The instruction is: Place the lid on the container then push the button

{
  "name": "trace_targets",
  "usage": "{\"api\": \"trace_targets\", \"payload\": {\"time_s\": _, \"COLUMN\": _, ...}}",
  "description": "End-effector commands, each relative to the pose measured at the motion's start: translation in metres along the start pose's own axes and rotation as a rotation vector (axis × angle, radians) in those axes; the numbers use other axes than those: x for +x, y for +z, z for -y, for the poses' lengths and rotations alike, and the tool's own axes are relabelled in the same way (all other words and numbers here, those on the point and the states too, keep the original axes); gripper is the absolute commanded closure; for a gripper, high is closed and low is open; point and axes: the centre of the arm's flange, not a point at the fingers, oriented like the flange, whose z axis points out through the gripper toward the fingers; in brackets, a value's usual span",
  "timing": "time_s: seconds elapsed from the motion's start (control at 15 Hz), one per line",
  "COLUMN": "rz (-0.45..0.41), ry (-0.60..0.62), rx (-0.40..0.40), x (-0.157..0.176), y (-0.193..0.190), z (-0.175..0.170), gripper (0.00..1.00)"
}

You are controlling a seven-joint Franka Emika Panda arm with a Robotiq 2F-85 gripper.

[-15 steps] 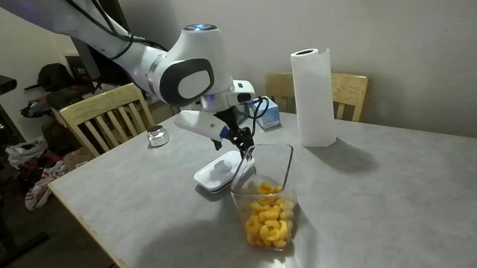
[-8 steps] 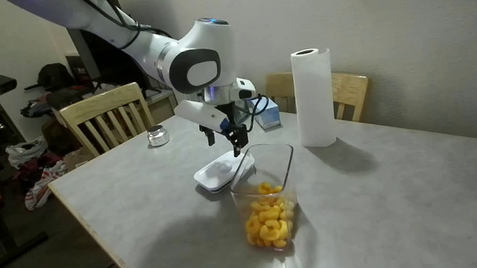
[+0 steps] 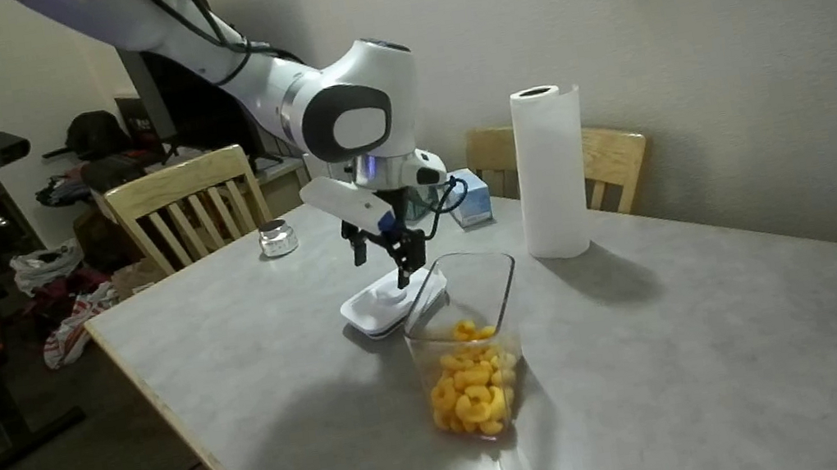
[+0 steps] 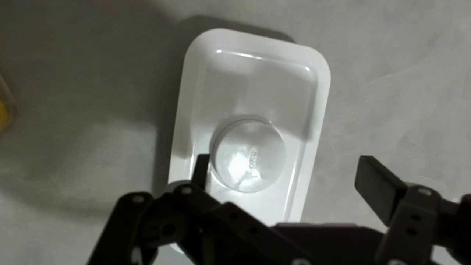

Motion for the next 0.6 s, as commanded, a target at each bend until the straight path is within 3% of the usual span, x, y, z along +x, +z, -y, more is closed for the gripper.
{"api": "trace_targets", "payload": {"time_s": 0.0, "rz": 0.016, "ry": 0.029, "rx": -0.009, "x": 0.006, "y": 0.018, "z": -0.006, "gripper": 0.00}}
{"api": "trace_targets", "payload": {"time_s": 0.53, "rz": 0.047, "ry": 0.045, "rx": -0.058, "x": 0.013, "y": 0.032, "z": -0.003, "gripper": 0.00}}
